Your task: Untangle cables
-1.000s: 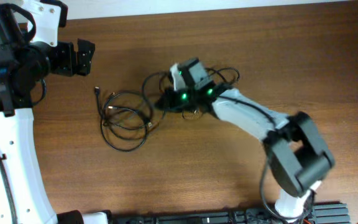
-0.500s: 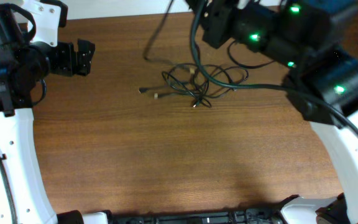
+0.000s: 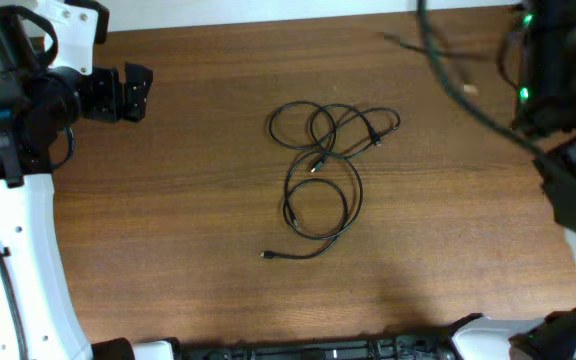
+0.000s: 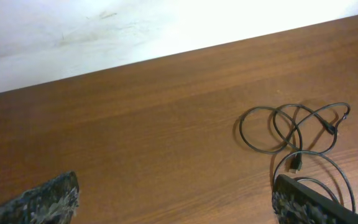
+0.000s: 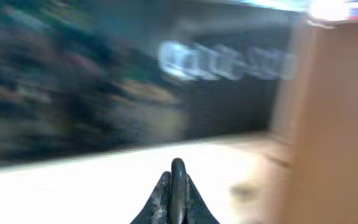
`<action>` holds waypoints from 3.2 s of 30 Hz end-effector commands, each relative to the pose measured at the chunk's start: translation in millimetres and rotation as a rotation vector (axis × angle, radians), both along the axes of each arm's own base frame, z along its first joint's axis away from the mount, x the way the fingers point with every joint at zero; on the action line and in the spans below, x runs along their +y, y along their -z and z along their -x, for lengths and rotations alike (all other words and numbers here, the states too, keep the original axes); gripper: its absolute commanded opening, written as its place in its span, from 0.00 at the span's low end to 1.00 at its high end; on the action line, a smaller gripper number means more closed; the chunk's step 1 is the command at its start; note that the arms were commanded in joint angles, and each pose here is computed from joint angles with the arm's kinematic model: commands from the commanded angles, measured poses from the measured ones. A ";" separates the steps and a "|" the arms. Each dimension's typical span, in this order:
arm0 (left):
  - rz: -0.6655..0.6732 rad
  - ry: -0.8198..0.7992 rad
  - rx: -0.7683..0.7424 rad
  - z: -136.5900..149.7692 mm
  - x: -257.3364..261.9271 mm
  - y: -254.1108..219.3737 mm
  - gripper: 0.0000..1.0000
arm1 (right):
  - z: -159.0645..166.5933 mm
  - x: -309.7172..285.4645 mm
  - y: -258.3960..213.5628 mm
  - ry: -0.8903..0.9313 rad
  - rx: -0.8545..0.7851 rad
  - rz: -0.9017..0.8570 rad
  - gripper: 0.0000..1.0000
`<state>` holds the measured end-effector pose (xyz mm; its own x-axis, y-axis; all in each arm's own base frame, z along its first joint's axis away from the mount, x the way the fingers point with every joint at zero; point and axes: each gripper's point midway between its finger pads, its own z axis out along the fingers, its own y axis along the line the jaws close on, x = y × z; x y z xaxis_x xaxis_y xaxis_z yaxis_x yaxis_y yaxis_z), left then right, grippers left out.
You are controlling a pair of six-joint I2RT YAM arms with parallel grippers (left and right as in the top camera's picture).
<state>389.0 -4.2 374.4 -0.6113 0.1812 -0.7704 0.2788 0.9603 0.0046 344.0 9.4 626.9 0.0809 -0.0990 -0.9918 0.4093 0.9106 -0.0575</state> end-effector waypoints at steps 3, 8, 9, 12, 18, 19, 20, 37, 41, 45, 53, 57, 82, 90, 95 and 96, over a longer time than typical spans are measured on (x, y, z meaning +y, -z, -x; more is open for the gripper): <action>-0.010 0.006 -0.037 4.7 -0.8 -12.7 0.99 | 27.2 -144.6 60.5 0.609 0.232 -0.020 0.04; -0.010 0.006 -0.037 4.7 -0.8 -12.7 0.99 | 28.8 -249.7 167.2 0.668 0.448 -0.353 0.04; -0.010 0.006 -0.037 4.7 -0.8 -12.7 0.99 | 28.5 -268.0 195.4 0.659 0.510 -0.441 0.04; -0.010 0.006 -0.037 4.7 -0.8 -12.7 0.99 | 36.1 -303.6 267.0 0.692 0.658 -0.661 0.08; -0.010 0.006 -0.037 4.7 -0.8 -12.7 0.99 | 44.8 -324.3 372.0 0.749 0.882 -0.966 0.67; -0.010 0.006 -0.037 4.7 -0.8 -12.7 0.99 | 41.6 -321.8 376.7 0.728 0.896 -0.979 0.75; -0.010 0.006 -0.037 4.7 -0.8 -12.7 0.99 | 36.4 -316.8 380.2 0.679 0.916 -0.987 0.77; -0.010 0.006 -0.037 4.7 -0.8 -12.7 0.99 | -27.9 -6.7 456.4 -0.487 1.646 -0.559 0.81; -0.010 0.006 -0.037 4.7 -0.8 -12.7 0.99 | -20.4 64.0 504.4 -0.737 1.697 -0.549 0.82; -0.010 0.006 -0.037 4.7 -0.8 -12.7 0.99 | -10.3 106.5 552.1 -0.847 1.703 -0.521 0.82; -0.010 0.006 -0.037 4.7 -0.8 -12.7 0.99 | 8.8 138.5 617.9 -0.881 1.672 -0.531 0.82; -0.010 0.006 -0.037 4.7 -0.8 -12.7 0.99 | 13.6 153.9 616.6 -0.969 1.640 -0.618 0.04; -0.010 0.006 -0.037 4.7 -0.8 -12.7 0.99 | -1.5 -105.6 225.9 0.246 0.573 -0.126 0.04; -0.010 0.005 -0.037 4.7 -0.6 -12.6 0.99 | 44.3 -237.4 304.2 0.683 0.551 -0.643 0.04; -0.010 0.006 -0.037 4.7 -0.8 -12.7 0.99 | 45.1 -254.0 362.2 0.694 0.719 -0.777 0.29; -0.010 0.006 -0.037 4.7 -0.8 -12.7 0.99 | 43.5 -254.8 371.6 0.700 0.750 -0.784 0.43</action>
<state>389.0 -4.2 374.7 -0.6107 0.1813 -0.7709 0.2788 0.9603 0.0049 292.3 -245.2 273.5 -0.3389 0.6933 -0.6360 0.9124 0.4072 -0.0423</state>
